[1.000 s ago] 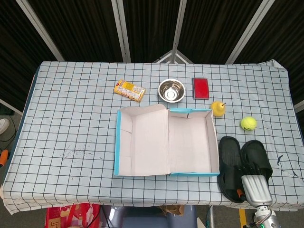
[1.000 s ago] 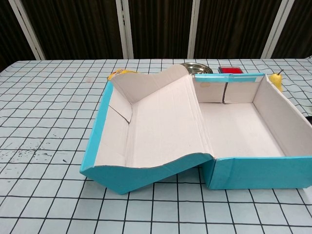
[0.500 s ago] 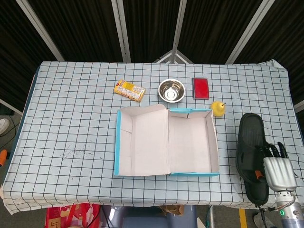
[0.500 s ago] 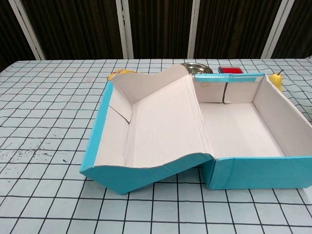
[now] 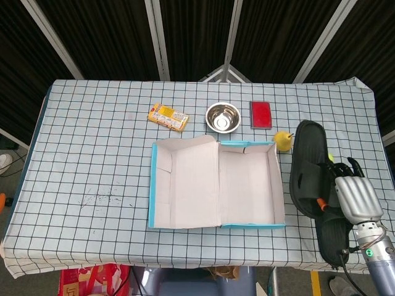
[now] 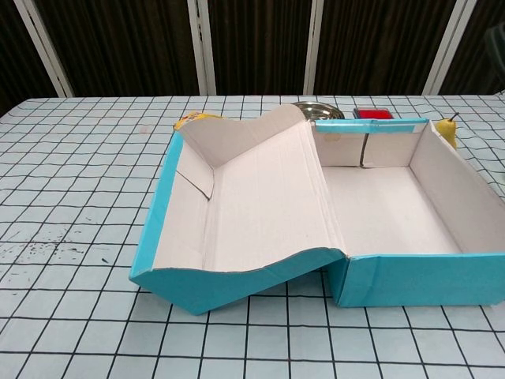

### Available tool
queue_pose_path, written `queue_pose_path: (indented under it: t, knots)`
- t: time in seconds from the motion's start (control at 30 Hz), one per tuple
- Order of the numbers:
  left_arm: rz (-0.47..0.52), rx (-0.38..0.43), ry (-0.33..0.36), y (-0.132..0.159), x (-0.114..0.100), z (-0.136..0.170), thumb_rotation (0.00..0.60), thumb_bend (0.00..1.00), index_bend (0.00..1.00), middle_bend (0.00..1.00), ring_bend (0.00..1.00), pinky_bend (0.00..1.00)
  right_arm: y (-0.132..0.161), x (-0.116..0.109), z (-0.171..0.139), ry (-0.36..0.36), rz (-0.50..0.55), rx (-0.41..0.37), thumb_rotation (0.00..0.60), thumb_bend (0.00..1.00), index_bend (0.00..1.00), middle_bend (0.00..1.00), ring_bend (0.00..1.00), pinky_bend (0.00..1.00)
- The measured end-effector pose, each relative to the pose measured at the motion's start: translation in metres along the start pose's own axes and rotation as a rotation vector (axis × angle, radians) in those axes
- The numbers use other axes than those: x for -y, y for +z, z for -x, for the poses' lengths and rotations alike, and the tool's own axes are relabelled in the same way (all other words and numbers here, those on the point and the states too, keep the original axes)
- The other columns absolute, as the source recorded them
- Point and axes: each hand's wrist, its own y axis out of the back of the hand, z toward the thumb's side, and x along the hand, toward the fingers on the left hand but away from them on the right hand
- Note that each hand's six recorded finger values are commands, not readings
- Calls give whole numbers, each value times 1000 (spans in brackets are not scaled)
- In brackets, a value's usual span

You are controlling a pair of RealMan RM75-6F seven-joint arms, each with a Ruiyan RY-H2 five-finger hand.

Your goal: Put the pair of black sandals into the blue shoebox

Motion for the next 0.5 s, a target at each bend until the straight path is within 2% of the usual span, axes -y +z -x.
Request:
queue_pose_path:
  t: [0.2,0.33,0.5]
  knots:
    - [4,4,-2,0,-1,1,600,503,159,33,0,117,49,-9,2,49,92,-95,600,339,616,482,206,0]
    - [4,1,-3,-1,-1,1,600,503,159,32,0,117,73,-2,2,88,161,-137,600,391,653,512,235,0]
    - [4,-1,-3,-2,-1,1,600,503,159,32,0,117,95,11,4,104,239,-171,600,396,656,514,237,0]
